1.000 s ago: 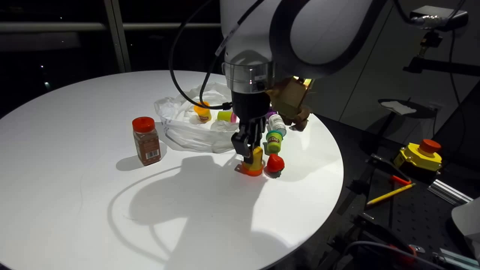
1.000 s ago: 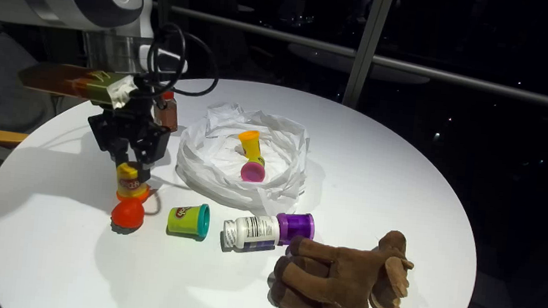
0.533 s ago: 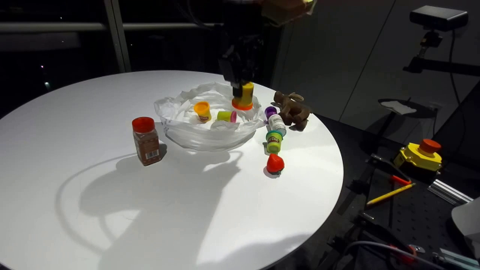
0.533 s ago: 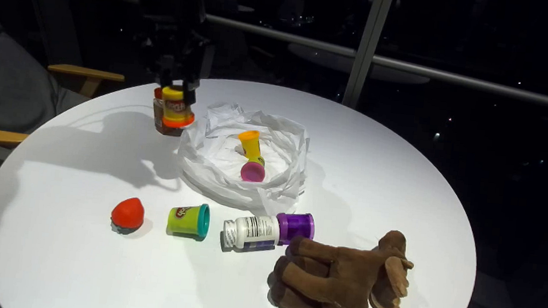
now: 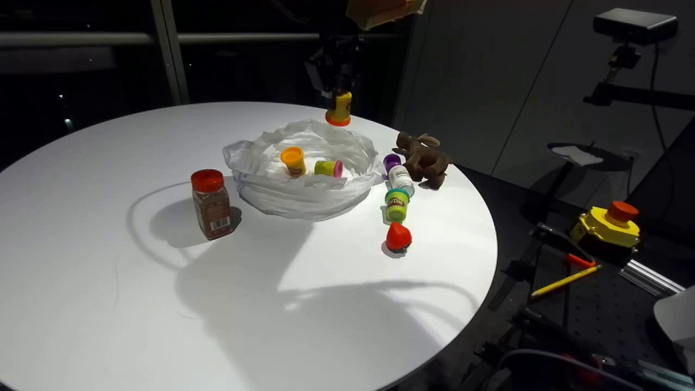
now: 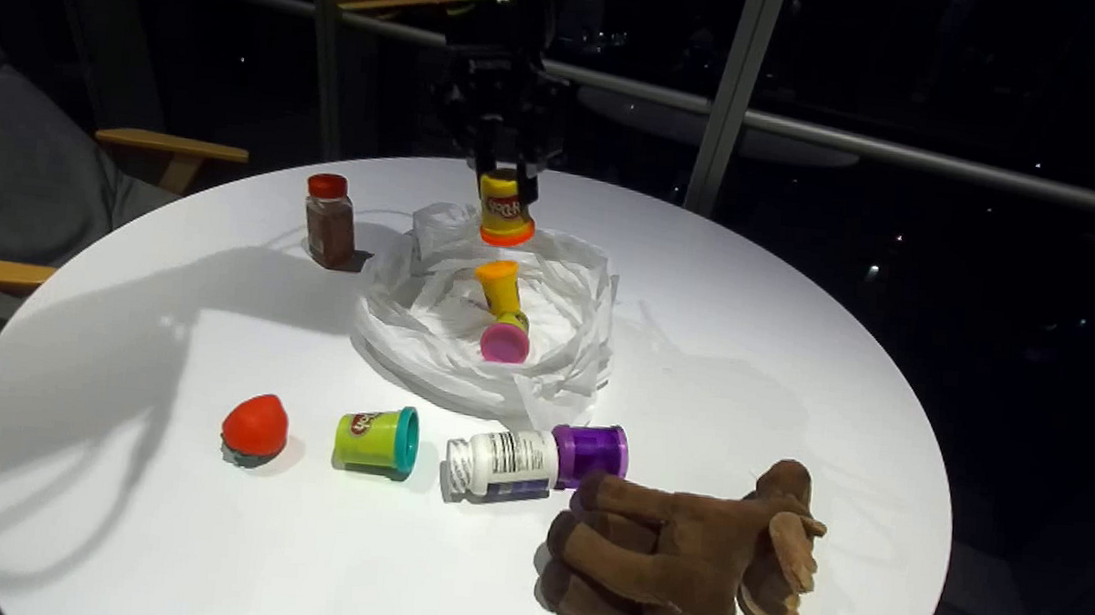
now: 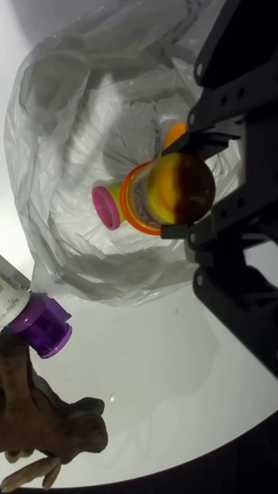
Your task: Put all the objects in the plastic bag
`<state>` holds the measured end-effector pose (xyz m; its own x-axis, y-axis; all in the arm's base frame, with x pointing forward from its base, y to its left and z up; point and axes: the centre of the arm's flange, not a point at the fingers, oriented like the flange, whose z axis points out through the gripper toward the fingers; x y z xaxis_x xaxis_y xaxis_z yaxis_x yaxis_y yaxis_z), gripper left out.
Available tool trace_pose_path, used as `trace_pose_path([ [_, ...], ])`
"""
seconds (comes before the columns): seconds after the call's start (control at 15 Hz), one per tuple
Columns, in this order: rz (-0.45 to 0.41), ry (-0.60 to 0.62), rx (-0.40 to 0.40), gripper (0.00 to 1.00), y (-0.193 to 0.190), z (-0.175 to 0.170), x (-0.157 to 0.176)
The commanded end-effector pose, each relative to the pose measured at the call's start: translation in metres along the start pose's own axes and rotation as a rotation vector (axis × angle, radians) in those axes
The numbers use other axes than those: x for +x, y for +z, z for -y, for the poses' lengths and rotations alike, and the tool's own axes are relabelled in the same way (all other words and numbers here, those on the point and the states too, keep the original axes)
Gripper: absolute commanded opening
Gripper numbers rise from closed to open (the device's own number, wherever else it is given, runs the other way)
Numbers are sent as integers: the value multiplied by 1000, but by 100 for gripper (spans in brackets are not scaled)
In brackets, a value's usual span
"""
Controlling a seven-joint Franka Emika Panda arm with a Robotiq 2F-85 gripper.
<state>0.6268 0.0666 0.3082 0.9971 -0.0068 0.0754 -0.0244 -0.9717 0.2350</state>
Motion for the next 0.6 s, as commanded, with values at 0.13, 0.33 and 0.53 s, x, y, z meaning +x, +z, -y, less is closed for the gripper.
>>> trace_pose_path([
  [0.13,28,50,-12,18,56,-1,62],
  [0.33,31,69,-8,18,74,1,80],
  [0.53,26,97,-11,18,91,1,97],
])
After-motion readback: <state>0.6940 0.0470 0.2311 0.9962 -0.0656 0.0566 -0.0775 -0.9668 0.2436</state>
